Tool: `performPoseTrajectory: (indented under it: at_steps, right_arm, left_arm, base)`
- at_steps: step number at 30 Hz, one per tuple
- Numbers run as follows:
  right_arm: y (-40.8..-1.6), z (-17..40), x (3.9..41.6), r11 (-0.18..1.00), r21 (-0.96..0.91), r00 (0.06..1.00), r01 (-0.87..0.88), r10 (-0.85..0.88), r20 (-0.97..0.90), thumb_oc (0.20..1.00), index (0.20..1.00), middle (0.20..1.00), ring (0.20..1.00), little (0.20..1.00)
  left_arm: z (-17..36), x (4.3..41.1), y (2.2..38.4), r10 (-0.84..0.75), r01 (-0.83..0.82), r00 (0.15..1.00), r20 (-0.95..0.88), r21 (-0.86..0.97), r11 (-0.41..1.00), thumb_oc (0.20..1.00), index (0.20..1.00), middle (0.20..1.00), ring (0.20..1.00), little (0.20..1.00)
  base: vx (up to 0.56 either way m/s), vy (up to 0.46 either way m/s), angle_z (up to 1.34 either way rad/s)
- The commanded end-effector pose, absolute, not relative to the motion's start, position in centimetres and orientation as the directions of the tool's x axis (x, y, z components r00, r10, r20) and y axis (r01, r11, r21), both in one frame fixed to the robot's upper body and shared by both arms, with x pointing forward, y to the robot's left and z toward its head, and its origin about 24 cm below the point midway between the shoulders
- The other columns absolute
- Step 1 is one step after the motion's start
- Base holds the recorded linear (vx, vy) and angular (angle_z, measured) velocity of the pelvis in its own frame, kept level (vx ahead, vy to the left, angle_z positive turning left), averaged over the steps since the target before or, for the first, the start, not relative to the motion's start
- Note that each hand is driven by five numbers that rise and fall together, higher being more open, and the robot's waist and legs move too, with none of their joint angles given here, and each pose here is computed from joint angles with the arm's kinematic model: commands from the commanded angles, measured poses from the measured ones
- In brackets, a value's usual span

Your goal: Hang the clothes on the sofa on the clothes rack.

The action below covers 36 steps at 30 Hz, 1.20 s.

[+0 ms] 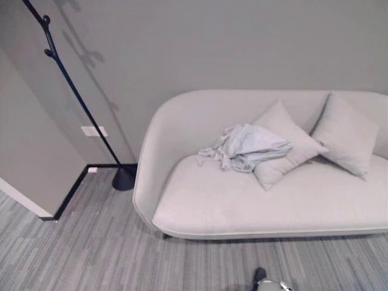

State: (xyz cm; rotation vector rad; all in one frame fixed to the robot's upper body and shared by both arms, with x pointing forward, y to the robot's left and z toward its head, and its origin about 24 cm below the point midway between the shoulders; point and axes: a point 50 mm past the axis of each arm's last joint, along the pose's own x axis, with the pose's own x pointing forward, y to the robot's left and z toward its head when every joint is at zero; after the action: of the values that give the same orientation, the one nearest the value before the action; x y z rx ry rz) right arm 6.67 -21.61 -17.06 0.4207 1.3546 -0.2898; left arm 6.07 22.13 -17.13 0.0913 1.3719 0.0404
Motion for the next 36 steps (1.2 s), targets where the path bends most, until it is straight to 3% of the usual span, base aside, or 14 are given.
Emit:
performPoseTrajectory:
  at_steps: [1,10,14,17,20,25,36]
  right_arm:
    - [-21.1,-16.8,8.6,0.886,0.164,0.243,0.433,0.06,-0.968,1.0,1.0,1.0,1.0,1.0]
    - [-21.0,-17.0,7.5,0.933,0.137,0.203,0.332,0.071,-0.977,1.0,1.0,1.0,1.0,1.0]
    - [-21.0,-16.6,9.7,0.974,0.123,0.288,0.189,0.065,-0.956,1.0,1.0,1.0,1.0,1.0]
    - [-21.1,-15.3,13.4,0.993,0.096,0.438,0.067,0.057,-0.897,1.0,1.0,1.0,1.0,1.0]
    - [-21.3,-14.8,14.5,0.998,0.054,0.459,-0.012,0.054,-0.887,1.0,1.0,1.0,1.0,1.0]
    - [-21.1,-14.7,14.9,0.995,0.016,0.449,-0.099,0.059,-0.892,1.0,1.0,1.0,1.0,1.0]
    - [-20.4,-15.4,13.4,0.992,-0.02,0.415,-0.128,0.035,-0.909,1.0,1.0,1.0,1.0,1.0]
  left_arm:
    - [-17.1,7.5,20.9,0.04,0.079,0.235,-0.971,0.06,0.995,1.0,1.0,1.0,1.0,1.0]
    - [-17.4,5.4,21.0,0.045,0.036,0.177,-0.983,0.052,0.998,1.0,1.0,1.0,1.0,1.0]
    - [-17.3,5.9,21.0,0.058,0.019,0.201,-0.978,0.063,0.998,1.0,1.0,1.0,1.0,1.0]
    - [-17.2,7.6,20.5,0.061,-0.058,0.274,-0.96,0.046,0.997,1.0,1.0,1.0,1.0,1.0]
    - [-17.0,8.6,20.6,0.075,-0.143,0.313,-0.947,0.031,0.989,1.0,1.0,1.0,1.0,1.0]
    - [-16.8,8.7,21.5,0.136,-0.363,0.329,-0.935,0.008,0.932,1.0,1.0,1.0,1.0,1.0]
    - [-16.9,8.3,20.9,0.153,-0.478,0.326,-0.933,-0.023,0.878,1.0,1.0,1.0,1.0,1.0]
  base:
    - [0.22,-0.08,0.12]
    - [0.21,-0.138,0.11]
    - [0.12,-0.221,0.18]
    - [0.07,-0.252,0.14]
    - [0.05,-0.254,0.14]
    - [0.11,-0.129,-0.07]
    - [0.11,0.017,0.01]
